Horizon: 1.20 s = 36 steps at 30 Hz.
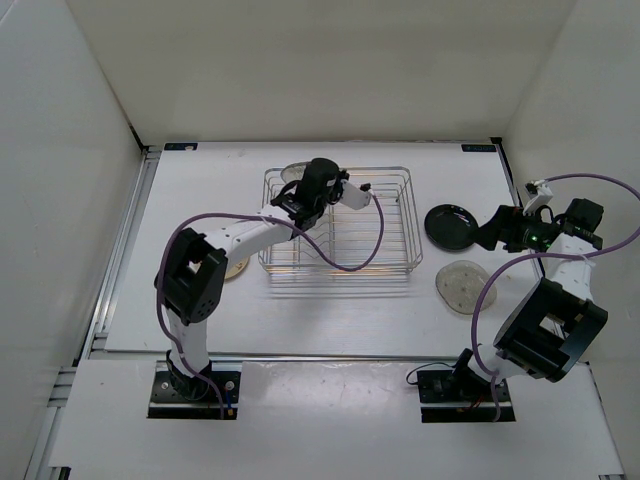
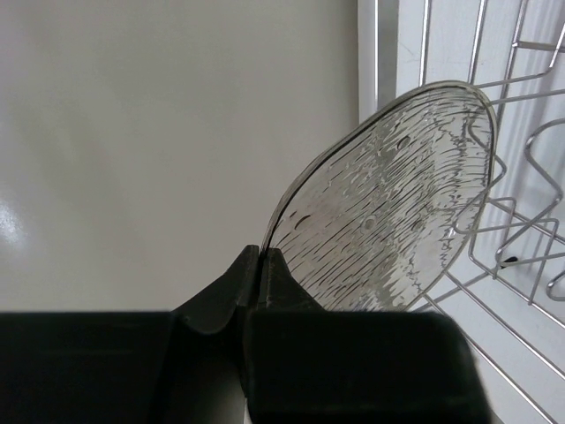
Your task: Load the plates into the dish rack
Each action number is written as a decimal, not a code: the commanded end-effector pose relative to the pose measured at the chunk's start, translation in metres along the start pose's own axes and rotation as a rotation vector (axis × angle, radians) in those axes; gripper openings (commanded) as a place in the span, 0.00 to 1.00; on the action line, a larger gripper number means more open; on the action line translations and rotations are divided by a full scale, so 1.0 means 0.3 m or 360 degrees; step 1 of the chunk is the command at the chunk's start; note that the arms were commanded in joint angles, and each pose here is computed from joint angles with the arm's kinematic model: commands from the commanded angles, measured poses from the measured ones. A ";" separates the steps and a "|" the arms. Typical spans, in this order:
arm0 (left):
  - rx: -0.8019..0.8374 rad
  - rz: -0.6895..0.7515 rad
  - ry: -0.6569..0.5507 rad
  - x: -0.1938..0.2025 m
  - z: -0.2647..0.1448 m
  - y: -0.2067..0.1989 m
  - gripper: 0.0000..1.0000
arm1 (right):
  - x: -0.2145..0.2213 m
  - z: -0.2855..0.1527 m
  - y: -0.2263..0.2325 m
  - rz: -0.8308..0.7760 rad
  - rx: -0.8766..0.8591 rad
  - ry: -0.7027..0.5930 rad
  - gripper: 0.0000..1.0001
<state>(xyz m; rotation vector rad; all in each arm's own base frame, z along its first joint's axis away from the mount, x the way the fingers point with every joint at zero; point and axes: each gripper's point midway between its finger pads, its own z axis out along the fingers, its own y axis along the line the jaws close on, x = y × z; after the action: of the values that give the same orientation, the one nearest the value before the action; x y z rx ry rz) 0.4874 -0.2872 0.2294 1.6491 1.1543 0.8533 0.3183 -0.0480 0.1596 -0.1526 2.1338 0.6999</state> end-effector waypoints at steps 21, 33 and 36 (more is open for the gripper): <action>-0.0038 -0.0056 -0.0067 -0.073 -0.059 0.032 0.11 | -0.013 -0.006 0.014 -0.0038 -0.0034 -0.0030 1.00; -0.0142 -0.0086 -0.0051 -0.059 -0.098 0.140 0.11 | -0.019 -0.010 0.019 -0.0050 -0.0031 -0.0037 1.00; -0.0155 -0.0092 -0.0053 -0.059 -0.100 0.154 0.11 | -0.019 -0.010 0.019 -0.0050 -0.0031 -0.0037 1.00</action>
<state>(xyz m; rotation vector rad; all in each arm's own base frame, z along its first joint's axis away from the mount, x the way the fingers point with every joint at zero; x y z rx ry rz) 0.4767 -0.2928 0.2325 1.6391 1.1598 0.8788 0.3183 -0.0478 0.1598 -0.1528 2.1329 0.7017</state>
